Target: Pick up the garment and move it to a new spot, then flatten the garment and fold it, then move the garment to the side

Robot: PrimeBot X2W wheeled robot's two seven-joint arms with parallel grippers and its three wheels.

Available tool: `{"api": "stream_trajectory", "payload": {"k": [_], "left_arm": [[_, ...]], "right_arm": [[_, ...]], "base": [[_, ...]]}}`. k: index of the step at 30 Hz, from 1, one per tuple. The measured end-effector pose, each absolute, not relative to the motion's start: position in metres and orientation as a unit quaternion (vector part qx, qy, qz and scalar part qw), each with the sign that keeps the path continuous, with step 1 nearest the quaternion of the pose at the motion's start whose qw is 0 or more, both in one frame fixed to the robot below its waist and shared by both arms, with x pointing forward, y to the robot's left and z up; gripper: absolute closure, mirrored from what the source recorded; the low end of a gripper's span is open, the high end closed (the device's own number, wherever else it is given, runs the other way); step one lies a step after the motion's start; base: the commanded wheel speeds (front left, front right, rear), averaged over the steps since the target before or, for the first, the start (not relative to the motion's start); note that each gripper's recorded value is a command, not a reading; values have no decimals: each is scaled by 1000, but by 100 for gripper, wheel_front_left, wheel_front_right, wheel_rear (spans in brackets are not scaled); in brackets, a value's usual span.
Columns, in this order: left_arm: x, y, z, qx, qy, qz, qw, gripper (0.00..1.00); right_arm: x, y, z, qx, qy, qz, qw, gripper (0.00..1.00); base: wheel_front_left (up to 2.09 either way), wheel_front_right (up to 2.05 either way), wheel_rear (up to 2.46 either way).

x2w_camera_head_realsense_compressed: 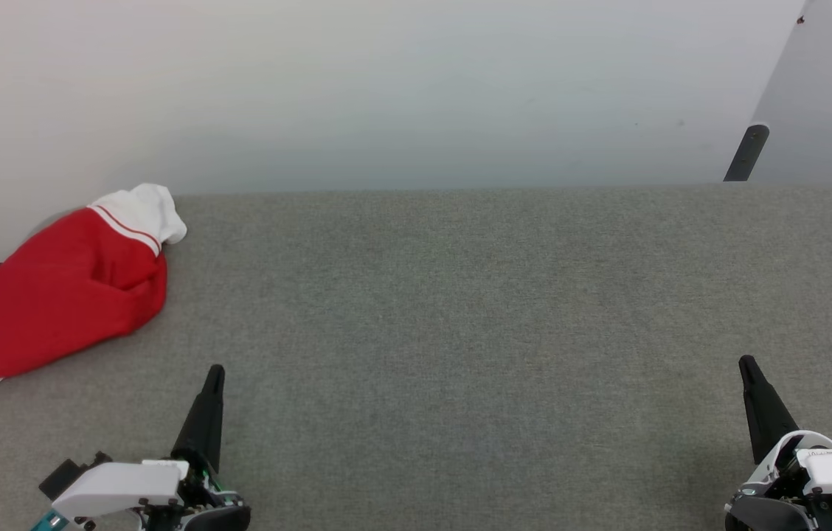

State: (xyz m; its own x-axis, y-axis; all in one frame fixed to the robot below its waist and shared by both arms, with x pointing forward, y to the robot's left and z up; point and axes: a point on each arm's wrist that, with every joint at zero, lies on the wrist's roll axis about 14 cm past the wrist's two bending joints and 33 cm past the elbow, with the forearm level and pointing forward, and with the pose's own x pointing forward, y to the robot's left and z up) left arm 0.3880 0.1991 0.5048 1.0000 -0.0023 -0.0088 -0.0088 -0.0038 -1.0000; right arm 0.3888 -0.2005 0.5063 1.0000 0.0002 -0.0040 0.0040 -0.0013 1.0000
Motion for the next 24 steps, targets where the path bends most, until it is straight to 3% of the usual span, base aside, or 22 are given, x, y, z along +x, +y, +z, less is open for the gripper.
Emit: {"api": "stream_trajectory", "payload": {"k": [5,6,14,24], "left_arm": [[388,199,505,-708,4,2,706,100],[388,199,505,-708,4,2,706,0],[368,195,465,-714,46,46,698,0],[373,190,481,-711,30,29,702,0]], "right_arm": [[389,-200,506,708,2,-1,707,100],[389,-200,506,708,2,-1,707,0],[371,-200,469,710,38,-43,701,0],[374,-194,477,700,31,-34,712,0]], "base": [[0,0,0],[0,0,0],[0,0,0],[0,0,0]]}}
